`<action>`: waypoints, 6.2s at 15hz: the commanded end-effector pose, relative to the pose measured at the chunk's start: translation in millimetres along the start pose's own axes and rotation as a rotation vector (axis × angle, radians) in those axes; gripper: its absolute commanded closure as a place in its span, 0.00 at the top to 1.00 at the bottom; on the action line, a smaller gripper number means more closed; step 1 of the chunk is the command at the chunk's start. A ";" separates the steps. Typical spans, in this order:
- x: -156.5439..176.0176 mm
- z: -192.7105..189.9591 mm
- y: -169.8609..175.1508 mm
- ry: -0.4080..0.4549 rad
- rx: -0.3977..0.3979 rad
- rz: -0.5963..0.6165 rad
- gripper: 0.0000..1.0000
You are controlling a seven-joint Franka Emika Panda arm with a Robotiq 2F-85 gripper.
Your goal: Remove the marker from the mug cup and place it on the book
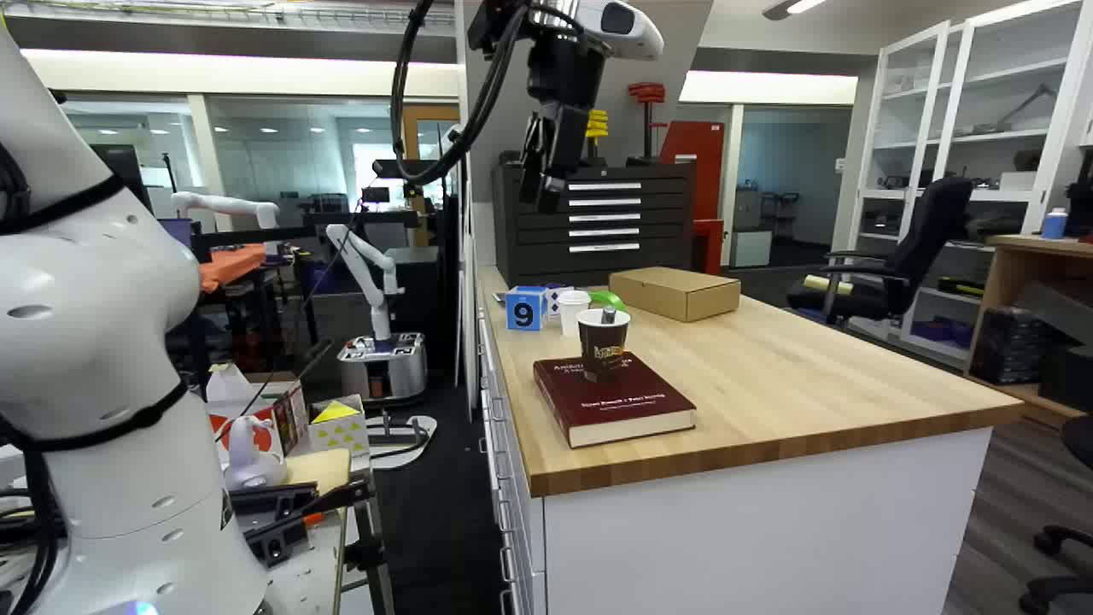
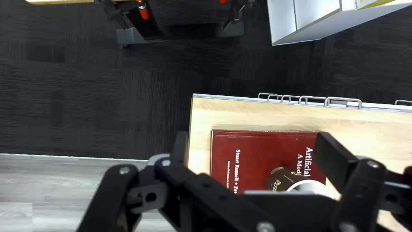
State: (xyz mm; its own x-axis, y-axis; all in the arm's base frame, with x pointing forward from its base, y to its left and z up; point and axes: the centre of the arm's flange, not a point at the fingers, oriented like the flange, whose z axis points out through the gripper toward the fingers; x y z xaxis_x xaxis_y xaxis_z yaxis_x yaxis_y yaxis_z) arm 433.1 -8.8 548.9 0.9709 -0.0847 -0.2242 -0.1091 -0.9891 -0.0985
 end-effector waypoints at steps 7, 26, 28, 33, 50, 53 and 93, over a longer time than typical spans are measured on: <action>0.0 0.0 0.0 0.000 0.000 0.000 1.00; 64.4 29.1 -63.3 0.300 -0.124 -0.241 1.00; 75.0 41.0 -75.6 0.313 -0.140 -0.292 1.00; 81.7 52.3 -90.6 0.291 -0.145 -0.314 1.00; 107.9 85.7 -92.5 0.308 -0.106 -0.347 1.00; 115.9 97.6 -92.1 0.300 -0.096 -0.353 1.00; 139.0 148.5 -101.6 0.287 -0.054 -0.458 0.13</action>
State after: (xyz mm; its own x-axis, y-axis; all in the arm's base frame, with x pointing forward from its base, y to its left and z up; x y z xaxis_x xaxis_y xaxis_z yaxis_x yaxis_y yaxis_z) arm 549.5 96.8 386.3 0.9456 0.3161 0.0771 0.3217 -0.9437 -0.0772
